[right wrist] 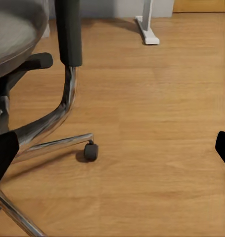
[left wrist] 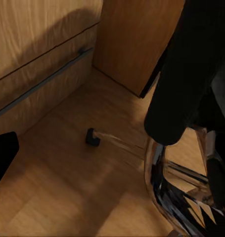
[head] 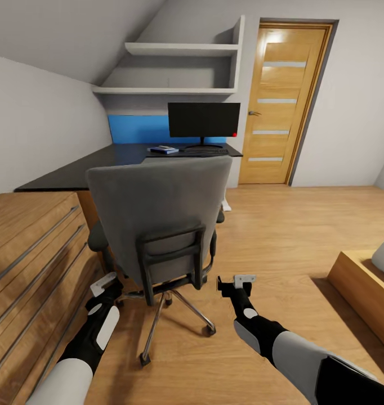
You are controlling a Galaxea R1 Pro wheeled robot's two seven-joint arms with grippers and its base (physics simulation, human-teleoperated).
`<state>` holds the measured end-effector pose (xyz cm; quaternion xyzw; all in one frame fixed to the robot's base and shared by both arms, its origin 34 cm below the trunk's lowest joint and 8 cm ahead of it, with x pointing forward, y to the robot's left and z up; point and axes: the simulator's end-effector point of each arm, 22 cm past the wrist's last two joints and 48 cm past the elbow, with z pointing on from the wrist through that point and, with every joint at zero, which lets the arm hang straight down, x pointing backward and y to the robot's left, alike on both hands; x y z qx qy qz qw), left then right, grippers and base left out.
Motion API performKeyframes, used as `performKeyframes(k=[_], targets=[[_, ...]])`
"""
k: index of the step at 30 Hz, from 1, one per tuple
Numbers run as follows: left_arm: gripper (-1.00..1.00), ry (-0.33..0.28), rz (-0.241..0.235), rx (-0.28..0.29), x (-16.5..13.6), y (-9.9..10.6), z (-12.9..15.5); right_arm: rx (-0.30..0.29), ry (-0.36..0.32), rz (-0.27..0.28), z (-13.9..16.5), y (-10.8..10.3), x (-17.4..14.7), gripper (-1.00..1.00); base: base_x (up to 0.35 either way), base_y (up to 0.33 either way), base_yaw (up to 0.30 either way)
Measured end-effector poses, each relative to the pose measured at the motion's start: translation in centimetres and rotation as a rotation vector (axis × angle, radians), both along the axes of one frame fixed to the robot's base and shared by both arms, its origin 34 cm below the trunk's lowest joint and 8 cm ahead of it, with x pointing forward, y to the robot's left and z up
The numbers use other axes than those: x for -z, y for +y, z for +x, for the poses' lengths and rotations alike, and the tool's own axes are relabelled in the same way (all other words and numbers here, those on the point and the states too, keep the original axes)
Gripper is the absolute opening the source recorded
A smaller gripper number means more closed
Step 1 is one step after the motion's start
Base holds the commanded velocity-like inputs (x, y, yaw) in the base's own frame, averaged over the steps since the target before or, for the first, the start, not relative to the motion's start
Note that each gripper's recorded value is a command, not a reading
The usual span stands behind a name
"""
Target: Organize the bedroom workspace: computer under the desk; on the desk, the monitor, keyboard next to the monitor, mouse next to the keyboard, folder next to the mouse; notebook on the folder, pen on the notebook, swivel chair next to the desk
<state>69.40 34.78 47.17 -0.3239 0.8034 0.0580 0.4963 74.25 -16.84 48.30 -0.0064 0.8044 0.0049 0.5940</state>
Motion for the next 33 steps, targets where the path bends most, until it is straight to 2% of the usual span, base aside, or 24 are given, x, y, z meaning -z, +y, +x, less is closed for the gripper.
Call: performKeyframes(k=[4, 8, 33], targets=[[1.0, 0.034, 0.008, -0.085, 0.5, 1.9, -1.3, 0.02, -0.002, 0.007, 0.2, -0.9, -0.1, 1.0, 0.026, -0.001, 0.0], [1.0, 0.047, 0.008, -0.121, 0.8, 2.7, -1.9, 0.024, -0.006, 0.009, 0.2, -1.1, -0.1, 1.0, 0.006, 0.0, 0.0], [1.0, 0.056, 0.012, -0.151, 0.9, 3.4, -2.3, 0.023, -0.009, 0.012, 0.2, -1.0, -0.2, 1.0, 0.0, 0.0, 0.0]])
